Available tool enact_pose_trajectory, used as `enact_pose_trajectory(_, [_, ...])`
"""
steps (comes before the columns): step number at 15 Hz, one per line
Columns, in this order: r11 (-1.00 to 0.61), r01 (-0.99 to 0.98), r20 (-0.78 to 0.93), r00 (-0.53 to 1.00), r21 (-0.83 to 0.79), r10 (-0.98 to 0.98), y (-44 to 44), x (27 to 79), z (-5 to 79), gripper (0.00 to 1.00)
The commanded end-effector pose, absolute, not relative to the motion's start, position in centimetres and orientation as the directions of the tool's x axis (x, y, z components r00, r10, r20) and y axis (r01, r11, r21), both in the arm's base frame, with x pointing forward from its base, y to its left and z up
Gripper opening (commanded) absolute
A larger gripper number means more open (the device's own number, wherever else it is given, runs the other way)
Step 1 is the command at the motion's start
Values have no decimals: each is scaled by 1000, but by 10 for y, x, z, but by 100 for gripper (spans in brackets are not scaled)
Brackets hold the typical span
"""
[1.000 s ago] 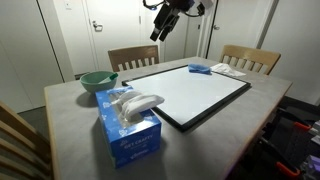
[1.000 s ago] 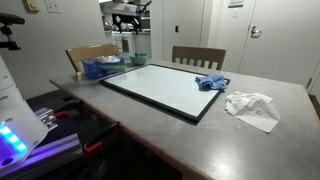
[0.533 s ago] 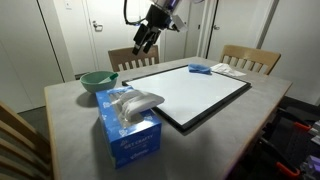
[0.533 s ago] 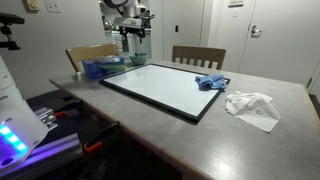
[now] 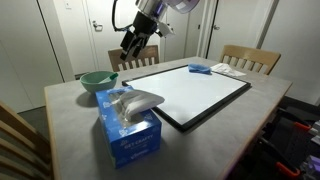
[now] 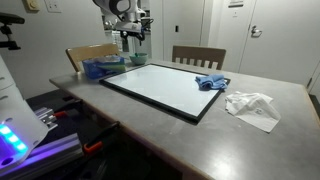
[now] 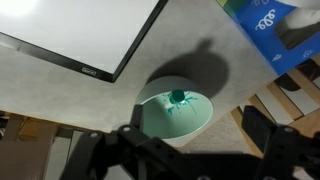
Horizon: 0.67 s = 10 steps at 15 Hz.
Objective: Use the marker in the bowl to draw a circle on the white board then put it back
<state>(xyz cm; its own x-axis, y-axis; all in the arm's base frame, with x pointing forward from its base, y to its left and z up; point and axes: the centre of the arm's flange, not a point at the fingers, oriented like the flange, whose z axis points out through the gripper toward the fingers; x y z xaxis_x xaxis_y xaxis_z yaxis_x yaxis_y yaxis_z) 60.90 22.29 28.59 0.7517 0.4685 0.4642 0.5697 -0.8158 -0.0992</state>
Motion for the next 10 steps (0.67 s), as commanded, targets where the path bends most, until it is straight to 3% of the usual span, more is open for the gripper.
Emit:
enact_pose_trajectory(1, [-826, 561, 488, 736, -50, 470, 225, 591, 290, 100])
enact_pose_trajectory(10, [-797, 603, 568, 666, -29, 484, 235, 606, 233, 100])
